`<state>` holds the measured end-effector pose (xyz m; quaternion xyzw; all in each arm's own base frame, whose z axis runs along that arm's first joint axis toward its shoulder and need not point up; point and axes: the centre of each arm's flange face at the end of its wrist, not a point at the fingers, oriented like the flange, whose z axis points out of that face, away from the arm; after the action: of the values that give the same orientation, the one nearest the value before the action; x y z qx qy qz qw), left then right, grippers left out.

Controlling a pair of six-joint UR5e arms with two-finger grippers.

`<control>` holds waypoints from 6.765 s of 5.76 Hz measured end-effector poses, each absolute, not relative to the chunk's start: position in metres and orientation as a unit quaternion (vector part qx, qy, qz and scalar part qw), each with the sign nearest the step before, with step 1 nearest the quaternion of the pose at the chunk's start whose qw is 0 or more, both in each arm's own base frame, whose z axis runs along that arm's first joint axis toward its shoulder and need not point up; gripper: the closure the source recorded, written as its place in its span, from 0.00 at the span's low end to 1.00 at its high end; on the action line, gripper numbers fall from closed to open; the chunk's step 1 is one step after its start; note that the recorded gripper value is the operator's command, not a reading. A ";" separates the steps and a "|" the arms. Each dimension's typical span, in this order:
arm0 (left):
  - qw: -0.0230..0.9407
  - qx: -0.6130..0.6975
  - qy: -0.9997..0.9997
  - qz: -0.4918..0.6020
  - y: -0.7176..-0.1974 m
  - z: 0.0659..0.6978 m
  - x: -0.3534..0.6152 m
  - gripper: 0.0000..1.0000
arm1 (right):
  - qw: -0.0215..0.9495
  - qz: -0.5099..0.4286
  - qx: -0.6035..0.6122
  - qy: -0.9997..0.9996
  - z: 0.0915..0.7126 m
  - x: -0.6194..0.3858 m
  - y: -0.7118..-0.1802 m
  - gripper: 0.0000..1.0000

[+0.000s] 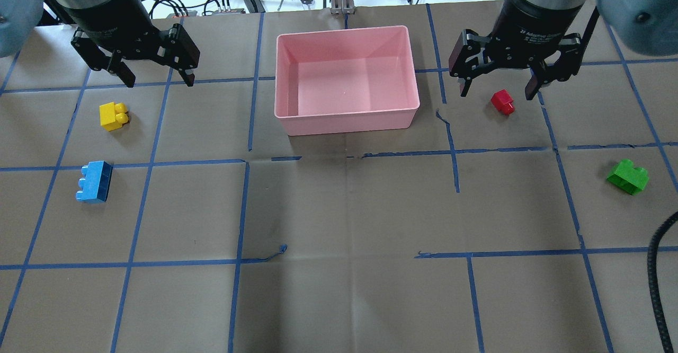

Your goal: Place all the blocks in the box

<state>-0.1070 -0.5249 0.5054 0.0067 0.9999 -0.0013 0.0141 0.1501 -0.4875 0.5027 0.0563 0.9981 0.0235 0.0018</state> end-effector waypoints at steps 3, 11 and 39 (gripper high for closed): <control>0.012 0.002 1.000 -0.005 -0.527 0.506 -0.101 0.01 | 0.003 0.022 0.056 0.998 0.504 0.150 -0.487 0.00; -0.011 -0.093 0.994 0.057 -0.556 0.398 0.168 0.01 | 0.004 0.018 0.056 0.998 0.508 0.150 -0.484 0.00; -0.117 -0.042 0.989 -0.082 -0.689 0.317 -0.218 0.00 | -0.042 -0.038 -0.285 0.957 0.283 -0.229 -0.523 0.75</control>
<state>-0.2183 -0.6894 0.3171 -0.0415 0.9889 -0.0824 -0.1167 -0.2295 -0.5229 0.2833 -0.2850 0.9569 -0.0383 -0.0419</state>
